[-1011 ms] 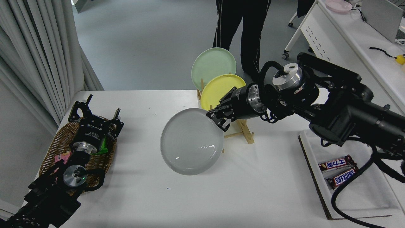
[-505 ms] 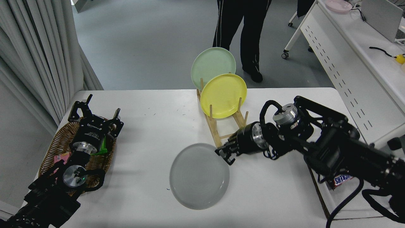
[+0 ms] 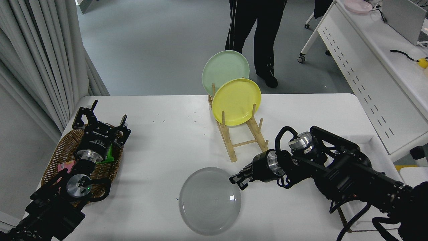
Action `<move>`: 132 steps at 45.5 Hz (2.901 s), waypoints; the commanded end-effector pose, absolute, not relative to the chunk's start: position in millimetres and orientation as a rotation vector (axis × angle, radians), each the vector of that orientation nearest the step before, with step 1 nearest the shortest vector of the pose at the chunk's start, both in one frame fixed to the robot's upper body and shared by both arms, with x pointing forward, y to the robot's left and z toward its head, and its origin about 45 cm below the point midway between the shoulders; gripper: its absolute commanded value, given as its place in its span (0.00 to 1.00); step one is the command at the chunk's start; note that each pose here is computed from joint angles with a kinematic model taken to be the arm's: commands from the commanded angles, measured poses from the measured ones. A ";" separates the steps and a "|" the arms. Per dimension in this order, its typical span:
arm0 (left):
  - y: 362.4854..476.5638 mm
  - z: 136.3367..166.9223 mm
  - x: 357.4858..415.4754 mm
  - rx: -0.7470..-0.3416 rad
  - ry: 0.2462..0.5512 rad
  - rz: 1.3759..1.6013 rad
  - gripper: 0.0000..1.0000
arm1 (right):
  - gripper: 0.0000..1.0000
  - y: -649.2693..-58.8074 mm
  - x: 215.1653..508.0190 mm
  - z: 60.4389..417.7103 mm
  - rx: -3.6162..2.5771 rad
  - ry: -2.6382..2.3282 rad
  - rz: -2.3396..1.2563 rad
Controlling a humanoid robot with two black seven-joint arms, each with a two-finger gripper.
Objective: Place the plate on the table
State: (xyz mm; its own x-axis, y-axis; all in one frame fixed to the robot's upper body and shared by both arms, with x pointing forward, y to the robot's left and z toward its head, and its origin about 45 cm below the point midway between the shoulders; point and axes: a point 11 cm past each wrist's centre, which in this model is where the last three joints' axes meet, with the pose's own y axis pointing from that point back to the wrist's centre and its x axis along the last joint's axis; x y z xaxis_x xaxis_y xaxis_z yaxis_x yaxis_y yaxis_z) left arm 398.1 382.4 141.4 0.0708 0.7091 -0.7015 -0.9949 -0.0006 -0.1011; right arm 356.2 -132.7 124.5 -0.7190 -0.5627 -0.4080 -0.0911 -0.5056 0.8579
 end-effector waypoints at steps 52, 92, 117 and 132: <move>382.5 141.4 398.0 -0.683 0.533 1.444 1.00 | 0.00 -138.1 349.7 121.2 0.948 -1.321 -2.244; 382.5 141.4 398.0 -0.683 0.533 1.444 1.00 | 0.00 -145.4 352.9 108.9 0.906 -1.378 -2.241; 382.5 141.4 398.0 -0.683 0.533 1.444 1.00 | 0.00 -150.3 354.0 108.2 0.908 -1.395 -2.231; 382.0 141.8 398.2 -0.684 0.533 1.441 1.00 | 0.00 -152.5 353.1 106.5 0.904 -1.402 -2.226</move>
State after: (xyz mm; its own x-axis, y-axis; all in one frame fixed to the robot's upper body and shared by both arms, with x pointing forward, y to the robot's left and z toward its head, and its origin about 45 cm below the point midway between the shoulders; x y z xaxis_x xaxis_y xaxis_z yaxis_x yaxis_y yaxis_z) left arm 398.1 382.4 141.4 0.0708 0.7091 -0.7015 -0.9949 -0.0006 -0.1011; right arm 353.4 -151.2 107.5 -0.7315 -0.5974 -0.3286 -0.0345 -0.4489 0.8929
